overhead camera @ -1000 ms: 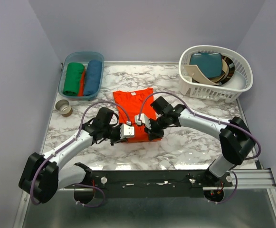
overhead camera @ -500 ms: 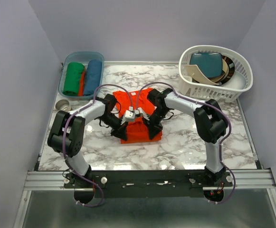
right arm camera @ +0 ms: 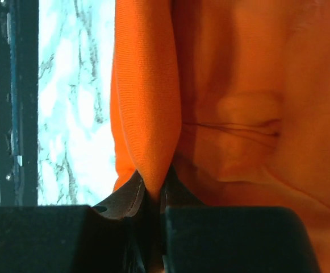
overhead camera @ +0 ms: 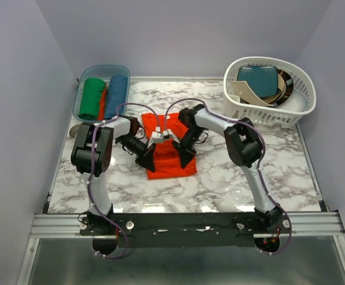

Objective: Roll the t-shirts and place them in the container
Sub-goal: Roll the T-shirt to the center of the board.

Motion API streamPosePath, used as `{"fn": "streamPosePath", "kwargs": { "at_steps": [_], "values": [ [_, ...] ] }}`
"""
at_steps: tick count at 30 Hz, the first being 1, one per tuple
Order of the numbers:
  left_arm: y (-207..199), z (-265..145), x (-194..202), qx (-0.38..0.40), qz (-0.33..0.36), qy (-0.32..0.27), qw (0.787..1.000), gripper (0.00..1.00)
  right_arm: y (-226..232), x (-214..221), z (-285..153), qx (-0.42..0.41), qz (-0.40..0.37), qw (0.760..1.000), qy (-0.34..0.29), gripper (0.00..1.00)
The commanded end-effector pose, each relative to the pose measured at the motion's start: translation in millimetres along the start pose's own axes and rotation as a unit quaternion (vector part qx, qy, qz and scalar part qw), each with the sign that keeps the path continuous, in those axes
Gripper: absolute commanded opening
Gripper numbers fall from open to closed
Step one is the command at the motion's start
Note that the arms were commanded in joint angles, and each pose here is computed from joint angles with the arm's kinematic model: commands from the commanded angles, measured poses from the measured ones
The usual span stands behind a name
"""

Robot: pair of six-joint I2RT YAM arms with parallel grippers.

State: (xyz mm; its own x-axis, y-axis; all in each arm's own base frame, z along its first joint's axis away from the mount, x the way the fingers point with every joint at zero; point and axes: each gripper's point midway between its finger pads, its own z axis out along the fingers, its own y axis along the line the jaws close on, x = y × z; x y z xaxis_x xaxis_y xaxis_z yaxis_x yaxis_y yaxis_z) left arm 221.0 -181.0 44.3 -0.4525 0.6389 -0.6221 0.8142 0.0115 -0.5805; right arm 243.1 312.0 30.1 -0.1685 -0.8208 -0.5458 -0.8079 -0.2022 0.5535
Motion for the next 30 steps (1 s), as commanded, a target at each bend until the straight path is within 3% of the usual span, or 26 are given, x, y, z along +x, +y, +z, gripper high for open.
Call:
{"fn": "streamPosePath", "kwargs": {
  "at_steps": [1, 14, 18, 23, 26, 29, 30],
  "values": [
    [25.4, -6.2, 20.1, -0.041, -0.059, 0.044, 0.996, 0.05, 21.3, 31.5, -9.2, -0.045, 0.086, 0.993, 0.071, 0.12],
    [43.3, -11.0, 22.3, -0.07, -0.072, 0.038, 0.994, 0.18, 28.2, 71.0, -2.9, -0.064, 0.107, 0.985, 0.122, 0.18],
    [48.1, -25.7, 10.5, -0.129, -0.062, 0.03, 0.989, 0.29, 27.2, 72.3, -2.1, -0.063, 0.119, 0.983, 0.125, 0.24],
    [34.9, -59.9, 16.0, -0.216, -0.049, 0.036, 0.975, 0.44, 15.1, 74.7, 5.0, -0.059, 0.167, 0.975, 0.132, 0.24],
    [17.0, -81.6, 7.9, -0.258, -0.017, 0.038, 0.965, 0.49, 5.8, 73.2, 6.4, -0.046, 0.191, 0.971, 0.138, 0.24],
    [-2.6, -92.7, -13.1, -0.296, 0.068, 0.017, 0.952, 0.54, -0.7, 75.0, 9.8, -0.043, 0.206, 0.967, 0.142, 0.23],
    [-13.2, -101.9, -25.7, -0.33, 0.11, 0.008, 0.937, 0.57, -2.5, 76.9, 10.9, -0.043, 0.211, 0.966, 0.144, 0.23]
  ]
}}
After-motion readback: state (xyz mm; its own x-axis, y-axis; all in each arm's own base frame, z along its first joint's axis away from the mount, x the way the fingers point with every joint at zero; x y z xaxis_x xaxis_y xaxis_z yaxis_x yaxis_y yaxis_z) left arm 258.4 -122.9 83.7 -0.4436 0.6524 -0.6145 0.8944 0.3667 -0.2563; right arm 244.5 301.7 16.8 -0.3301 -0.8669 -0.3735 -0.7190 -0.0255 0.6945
